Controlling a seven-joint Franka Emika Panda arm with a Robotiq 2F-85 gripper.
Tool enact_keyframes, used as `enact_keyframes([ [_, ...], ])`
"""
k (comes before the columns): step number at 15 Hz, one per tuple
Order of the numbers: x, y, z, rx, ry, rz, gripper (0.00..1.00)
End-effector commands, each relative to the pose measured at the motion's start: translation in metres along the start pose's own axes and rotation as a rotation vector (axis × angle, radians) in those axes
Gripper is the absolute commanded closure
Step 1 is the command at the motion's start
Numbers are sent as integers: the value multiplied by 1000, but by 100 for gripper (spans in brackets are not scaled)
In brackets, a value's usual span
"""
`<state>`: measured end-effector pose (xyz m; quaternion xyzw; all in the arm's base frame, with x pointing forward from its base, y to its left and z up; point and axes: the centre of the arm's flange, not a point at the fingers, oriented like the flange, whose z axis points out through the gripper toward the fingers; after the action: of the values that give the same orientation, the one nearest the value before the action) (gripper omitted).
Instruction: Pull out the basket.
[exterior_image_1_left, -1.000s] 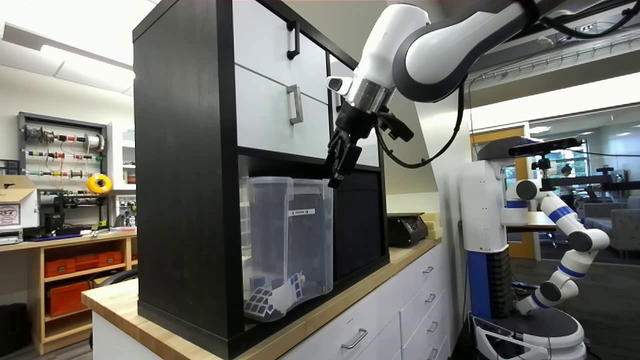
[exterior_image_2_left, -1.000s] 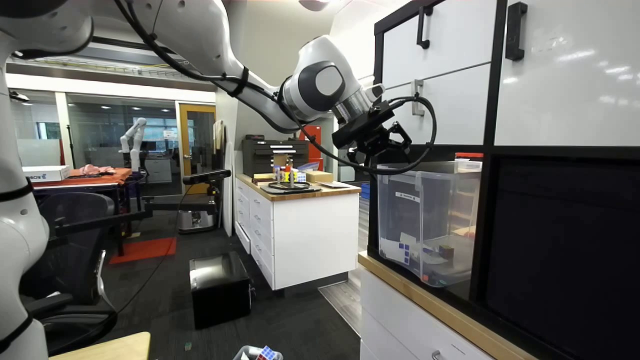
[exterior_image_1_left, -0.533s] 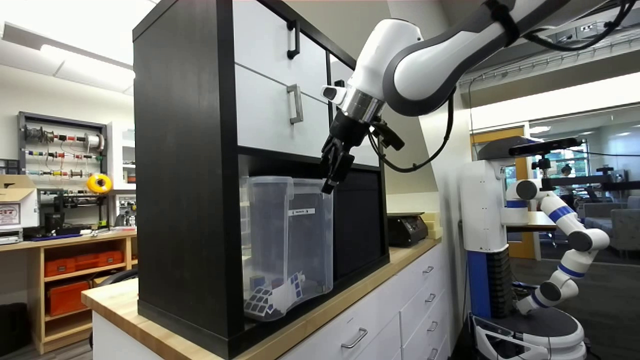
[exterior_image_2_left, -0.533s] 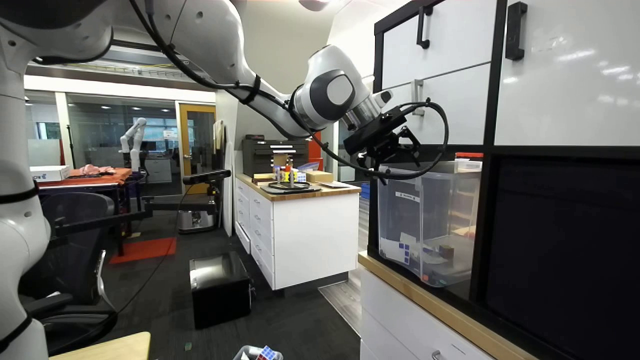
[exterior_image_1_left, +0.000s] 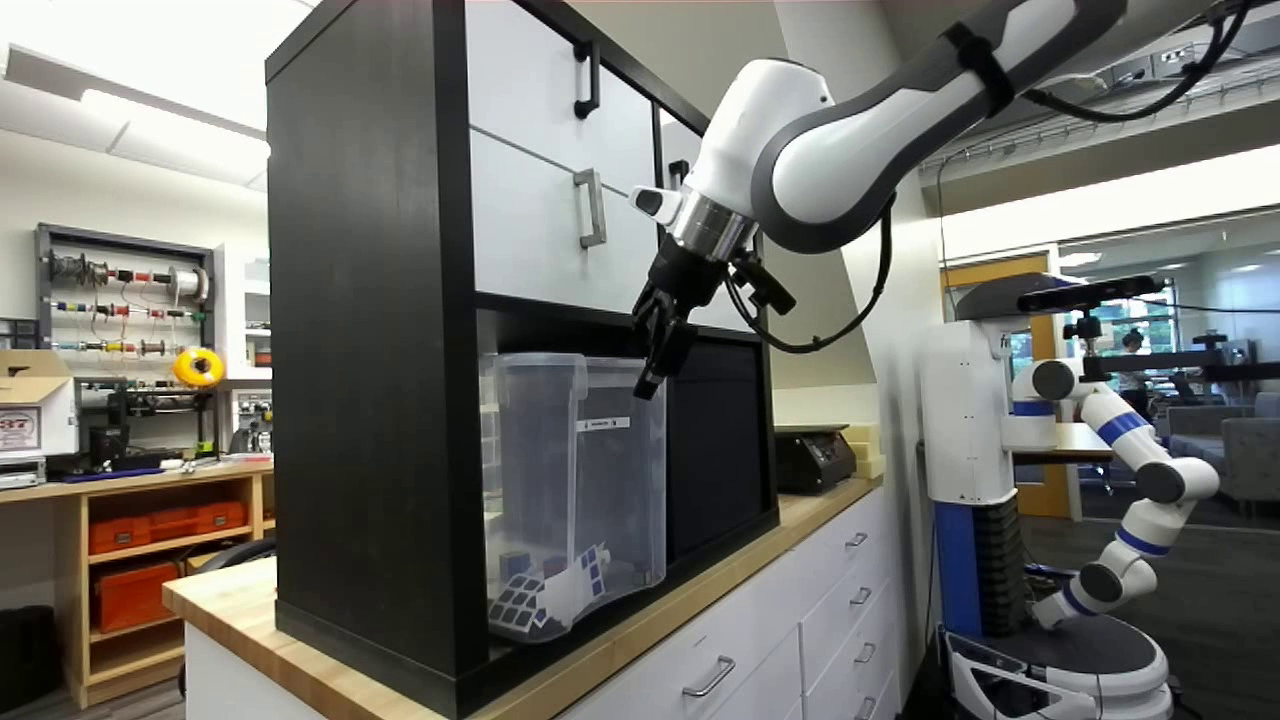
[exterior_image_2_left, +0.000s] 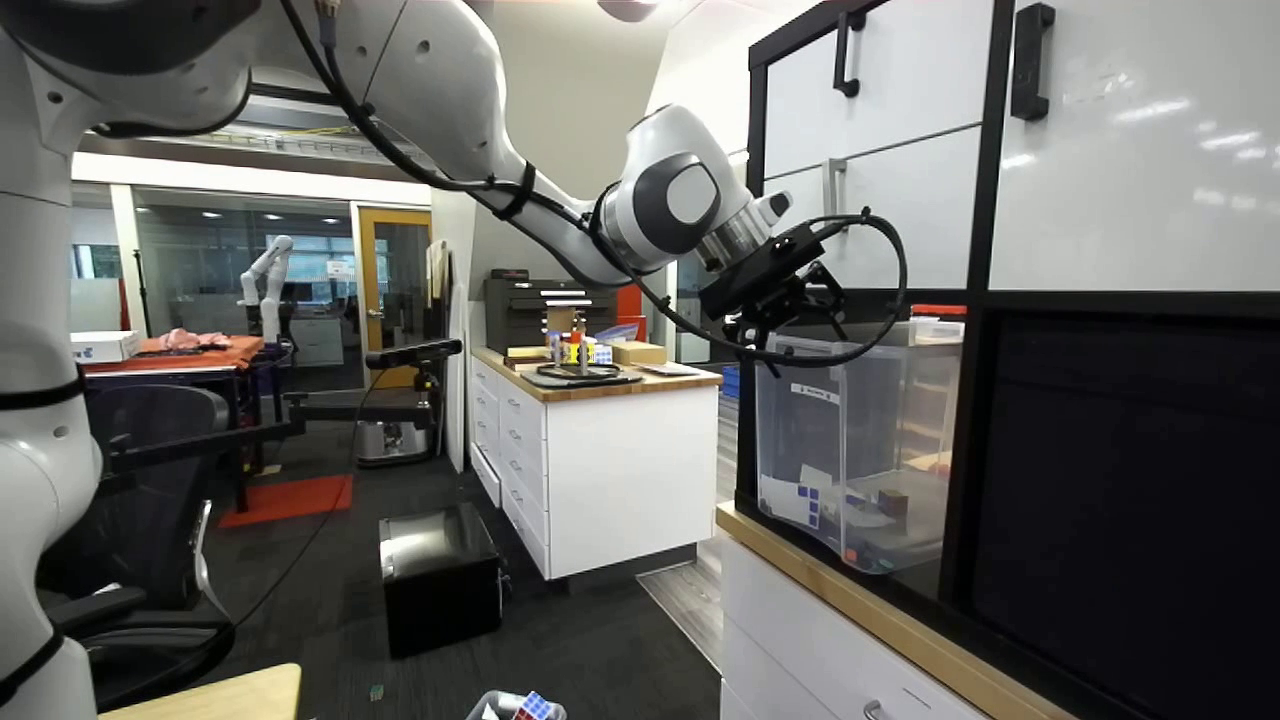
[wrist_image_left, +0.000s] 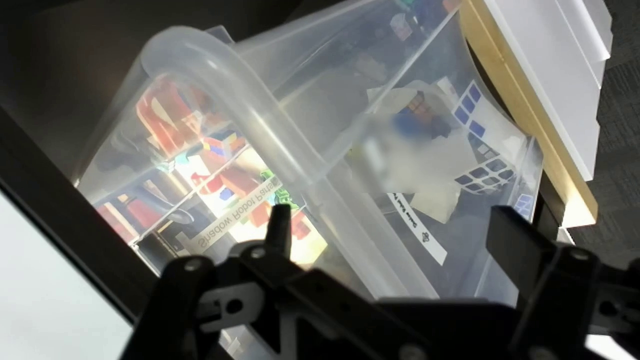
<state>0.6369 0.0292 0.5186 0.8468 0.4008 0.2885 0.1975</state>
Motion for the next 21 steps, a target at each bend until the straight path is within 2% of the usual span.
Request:
enact_keyframes([
  [1, 8, 3, 4, -19, -8, -45, 0],
  [2, 8, 2, 4, -18, -12, -52, 6],
  [3, 9, 1, 4, -16, -16, -55, 26],
  [13, 10, 6, -7, -40, -36, -82, 92],
  [21, 3, 6, -30, -59, -30, -114, 94],
])
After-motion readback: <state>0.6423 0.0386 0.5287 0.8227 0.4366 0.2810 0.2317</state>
